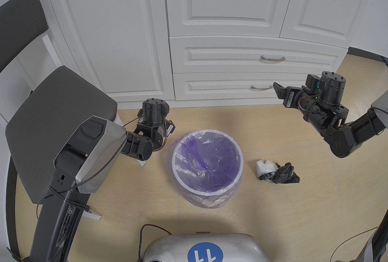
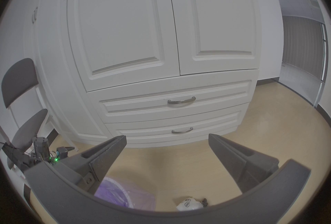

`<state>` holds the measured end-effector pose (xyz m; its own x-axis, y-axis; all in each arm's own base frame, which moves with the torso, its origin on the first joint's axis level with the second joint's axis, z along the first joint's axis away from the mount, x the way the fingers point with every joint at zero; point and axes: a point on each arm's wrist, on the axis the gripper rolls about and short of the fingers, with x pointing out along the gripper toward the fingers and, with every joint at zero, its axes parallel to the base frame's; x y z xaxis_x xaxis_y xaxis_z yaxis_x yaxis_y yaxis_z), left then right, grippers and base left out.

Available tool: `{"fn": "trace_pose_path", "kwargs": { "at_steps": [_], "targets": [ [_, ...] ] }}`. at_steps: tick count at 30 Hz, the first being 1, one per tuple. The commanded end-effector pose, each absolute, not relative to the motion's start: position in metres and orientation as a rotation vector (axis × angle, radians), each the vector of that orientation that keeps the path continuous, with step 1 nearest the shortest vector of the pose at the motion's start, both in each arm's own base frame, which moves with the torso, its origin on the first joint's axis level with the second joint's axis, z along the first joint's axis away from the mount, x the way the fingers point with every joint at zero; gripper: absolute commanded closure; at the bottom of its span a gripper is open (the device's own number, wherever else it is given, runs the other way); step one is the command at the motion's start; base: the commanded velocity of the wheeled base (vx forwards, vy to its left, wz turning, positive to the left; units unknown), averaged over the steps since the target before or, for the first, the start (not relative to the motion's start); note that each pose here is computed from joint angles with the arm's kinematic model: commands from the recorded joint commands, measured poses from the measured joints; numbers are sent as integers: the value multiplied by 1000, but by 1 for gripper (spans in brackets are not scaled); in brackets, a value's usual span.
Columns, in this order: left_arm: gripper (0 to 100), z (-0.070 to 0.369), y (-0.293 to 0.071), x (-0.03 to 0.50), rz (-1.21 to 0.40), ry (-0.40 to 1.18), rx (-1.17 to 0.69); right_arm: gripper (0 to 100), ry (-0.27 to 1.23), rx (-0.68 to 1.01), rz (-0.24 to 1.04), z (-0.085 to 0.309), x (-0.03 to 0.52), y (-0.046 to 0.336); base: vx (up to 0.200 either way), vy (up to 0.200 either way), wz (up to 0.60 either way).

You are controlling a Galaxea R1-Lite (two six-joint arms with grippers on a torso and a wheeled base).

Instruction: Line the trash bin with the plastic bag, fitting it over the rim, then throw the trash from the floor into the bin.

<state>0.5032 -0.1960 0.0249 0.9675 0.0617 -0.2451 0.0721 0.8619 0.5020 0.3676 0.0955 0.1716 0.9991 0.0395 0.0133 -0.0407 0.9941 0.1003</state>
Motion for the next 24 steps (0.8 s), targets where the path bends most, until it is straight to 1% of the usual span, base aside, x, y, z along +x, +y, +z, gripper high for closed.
{"fn": "trace_pose_path", "kwargs": {
  "at_steps": [1, 5, 9, 12, 16, 21, 24],
  "targets": [
    [0, 39, -207, 504, -16, 204, 514, 0, -21, 64, 42, 181, 351, 91, 0, 0, 0],
    [0, 49, -217, 504, -32, 161, 497, 0, -15, 10, 49, 184, 336, 87, 0, 0, 0],
    [0, 54, -233, 502, -50, 108, 468, 0, -2, -38, 86, 184, 320, 81, 0, 0, 0],
    [0, 55, -241, 499, -58, 72, 451, 0, -3, -72, 77, 186, 316, 72, 0, 0, 0],
    [0, 57, -254, 492, -84, 61, 445, 0, -9, -105, 63, 189, 312, 59, 0, 0, 0],
    [0, 51, -300, 467, -179, 82, 381, 0, 17, -111, 147, 183, 314, 46, 0, 0, 0],
    [0, 49, -304, 464, -189, 91, 383, 0, 28, -111, 161, 179, 317, 45, 0, 0, 0]
  ]
}}
